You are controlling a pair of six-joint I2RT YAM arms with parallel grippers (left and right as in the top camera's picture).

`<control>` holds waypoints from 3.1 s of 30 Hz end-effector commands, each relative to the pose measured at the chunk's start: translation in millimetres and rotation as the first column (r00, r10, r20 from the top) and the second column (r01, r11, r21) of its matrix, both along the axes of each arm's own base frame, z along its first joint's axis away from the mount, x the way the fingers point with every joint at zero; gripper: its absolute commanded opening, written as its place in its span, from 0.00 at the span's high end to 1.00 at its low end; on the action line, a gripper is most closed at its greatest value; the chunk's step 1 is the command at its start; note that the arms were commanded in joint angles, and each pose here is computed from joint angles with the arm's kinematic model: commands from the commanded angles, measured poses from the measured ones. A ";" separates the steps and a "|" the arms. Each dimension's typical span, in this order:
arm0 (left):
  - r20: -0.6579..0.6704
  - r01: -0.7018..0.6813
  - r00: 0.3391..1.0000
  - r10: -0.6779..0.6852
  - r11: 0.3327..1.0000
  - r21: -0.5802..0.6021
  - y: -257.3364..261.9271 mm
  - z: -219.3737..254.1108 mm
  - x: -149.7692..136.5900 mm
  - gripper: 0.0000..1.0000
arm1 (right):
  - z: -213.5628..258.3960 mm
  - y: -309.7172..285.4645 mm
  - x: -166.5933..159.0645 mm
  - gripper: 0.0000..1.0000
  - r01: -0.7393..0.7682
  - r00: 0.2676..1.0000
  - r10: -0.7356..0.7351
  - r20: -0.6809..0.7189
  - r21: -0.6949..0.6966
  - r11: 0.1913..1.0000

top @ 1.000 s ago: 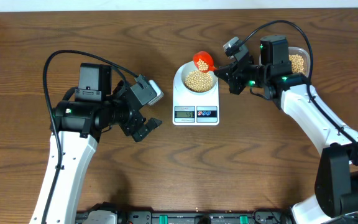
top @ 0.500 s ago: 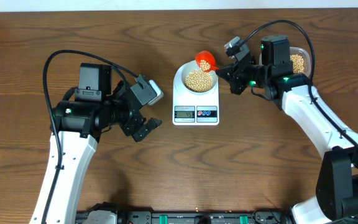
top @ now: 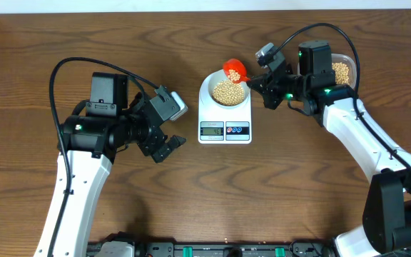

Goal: Scoop item into bowl and weigh 50g on scale

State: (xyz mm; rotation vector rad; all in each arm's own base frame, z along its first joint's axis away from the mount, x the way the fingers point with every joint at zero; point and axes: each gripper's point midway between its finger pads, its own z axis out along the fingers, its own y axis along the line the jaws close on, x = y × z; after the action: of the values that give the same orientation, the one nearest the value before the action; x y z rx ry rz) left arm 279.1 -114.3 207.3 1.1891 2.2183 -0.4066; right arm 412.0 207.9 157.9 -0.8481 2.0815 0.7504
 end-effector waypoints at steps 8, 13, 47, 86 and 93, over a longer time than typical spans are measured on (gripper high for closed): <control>0.024 -0.010 1.000 0.010 1.000 -0.003 1.8 8.8 1.2 0.02 | 11.3 3.1 -5.7 0.99 -0.028 0.999 0.027 0.031 0.009 1.000; 0.024 -0.010 1.000 0.010 1.000 -0.003 1.8 8.8 1.2 0.02 | 11.3 3.1 -5.7 0.99 -0.028 0.999 0.028 0.031 0.009 1.000; 0.024 -0.010 1.000 0.010 1.000 -0.003 1.8 8.8 1.2 0.02 | 10.8 2.5 -8.3 0.99 -0.023 1.000 0.023 0.018 0.004 1.000; 0.024 -0.010 1.000 0.010 1.000 -0.003 1.8 8.8 1.2 0.02 | 2.7 2.1 -4.6 0.99 0.005 0.998 0.001 0.062 -0.093 0.996; 0.024 -0.010 1.000 0.010 1.000 -0.003 1.8 8.8 1.2 0.02 | 0.3 4.9 -8.2 0.99 -0.014 0.999 0.018 0.046 -0.086 0.996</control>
State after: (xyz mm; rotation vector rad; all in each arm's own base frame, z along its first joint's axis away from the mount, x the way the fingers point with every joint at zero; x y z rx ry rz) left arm 279.1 -114.3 207.3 1.1891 2.2183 -0.4066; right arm 406.7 211.2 154.0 -0.8931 2.1015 0.6646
